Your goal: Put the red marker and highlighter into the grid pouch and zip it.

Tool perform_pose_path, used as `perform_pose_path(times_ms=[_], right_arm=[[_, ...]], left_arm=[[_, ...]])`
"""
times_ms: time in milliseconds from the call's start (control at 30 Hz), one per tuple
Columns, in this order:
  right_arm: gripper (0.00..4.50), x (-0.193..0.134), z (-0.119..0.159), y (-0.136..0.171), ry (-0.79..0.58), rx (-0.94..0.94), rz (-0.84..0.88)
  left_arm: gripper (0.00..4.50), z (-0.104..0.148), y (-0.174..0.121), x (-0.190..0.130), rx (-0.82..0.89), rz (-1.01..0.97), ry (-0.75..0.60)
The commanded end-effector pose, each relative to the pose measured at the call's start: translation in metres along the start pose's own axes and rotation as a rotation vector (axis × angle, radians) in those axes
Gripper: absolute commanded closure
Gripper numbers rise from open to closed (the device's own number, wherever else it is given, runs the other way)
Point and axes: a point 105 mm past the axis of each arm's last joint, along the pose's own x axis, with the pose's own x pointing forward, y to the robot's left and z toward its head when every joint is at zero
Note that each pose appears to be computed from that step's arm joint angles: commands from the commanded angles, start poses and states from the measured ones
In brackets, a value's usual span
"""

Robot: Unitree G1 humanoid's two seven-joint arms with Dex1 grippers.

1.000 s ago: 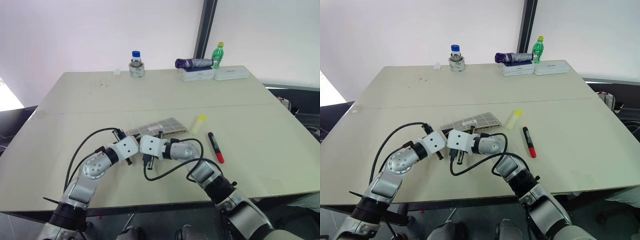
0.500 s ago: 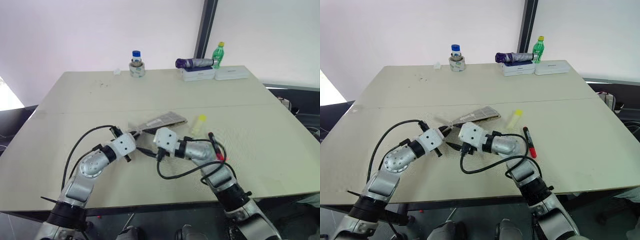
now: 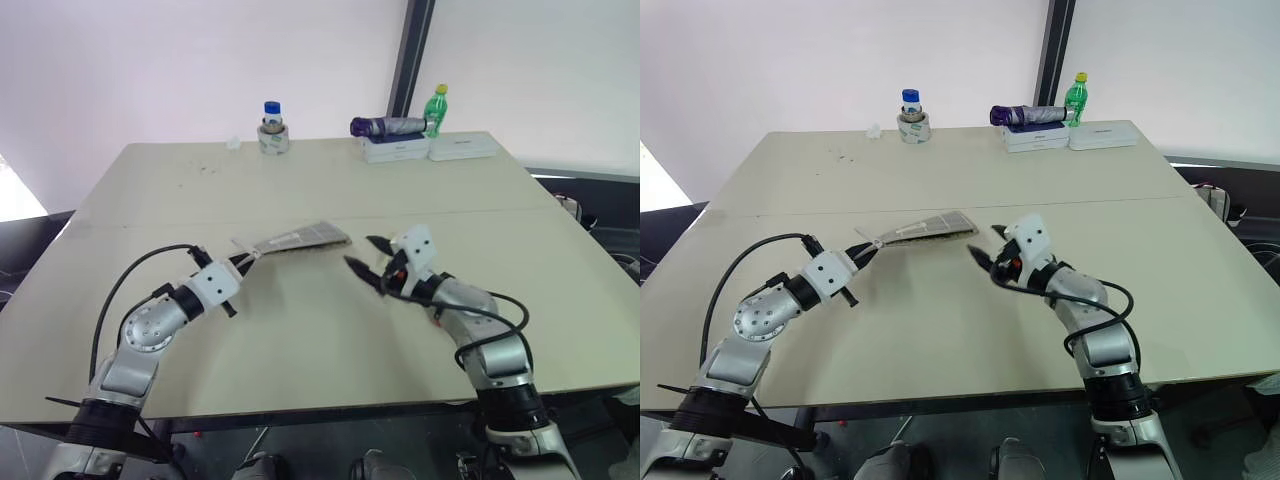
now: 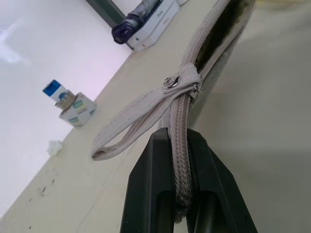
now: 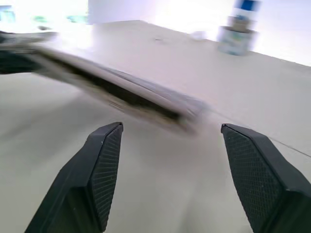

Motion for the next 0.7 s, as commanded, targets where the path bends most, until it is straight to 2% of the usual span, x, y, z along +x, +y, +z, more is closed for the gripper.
perform_pose_path(times_ms=[33, 133, 333, 400, 500, 600, 700], right_arm=[[1.16, 0.002, 0.013, -0.015, -0.024, -0.043, -0.077], [1.16, 0.006, 0.020, -0.023, -0.069, 0.062, -0.111], [1.16, 0.010, 0.011, -0.049, 0.001, 0.161, -0.259], [1.16, 0.009, 0.014, -0.044, -0.013, 0.198, -0.211], [1.16, -0.002, 0.016, -0.046, -0.049, 0.209, -0.202], [1.16, -0.025, 0.012, -0.048, -0.055, 0.075, -0.244], [1.16, -0.035, -0.005, -0.041, 0.009, 0.075, -0.290]], left_arm=[[4.50, 0.007, 0.009, -0.002, 0.016, 0.034, -0.038], [4.50, 0.007, 0.008, -0.001, 0.015, 0.032, -0.039], [4.50, 0.004, 0.005, -0.004, 0.016, 0.028, -0.026], [4.50, 0.002, 0.003, -0.007, 0.021, 0.024, -0.016], [4.50, -0.001, 0.002, -0.010, 0.017, 0.026, -0.003], [4.50, -0.003, 0.002, -0.015, 0.019, 0.032, 0.009], [4.50, -0.006, 0.001, -0.018, 0.017, 0.045, 0.024]])
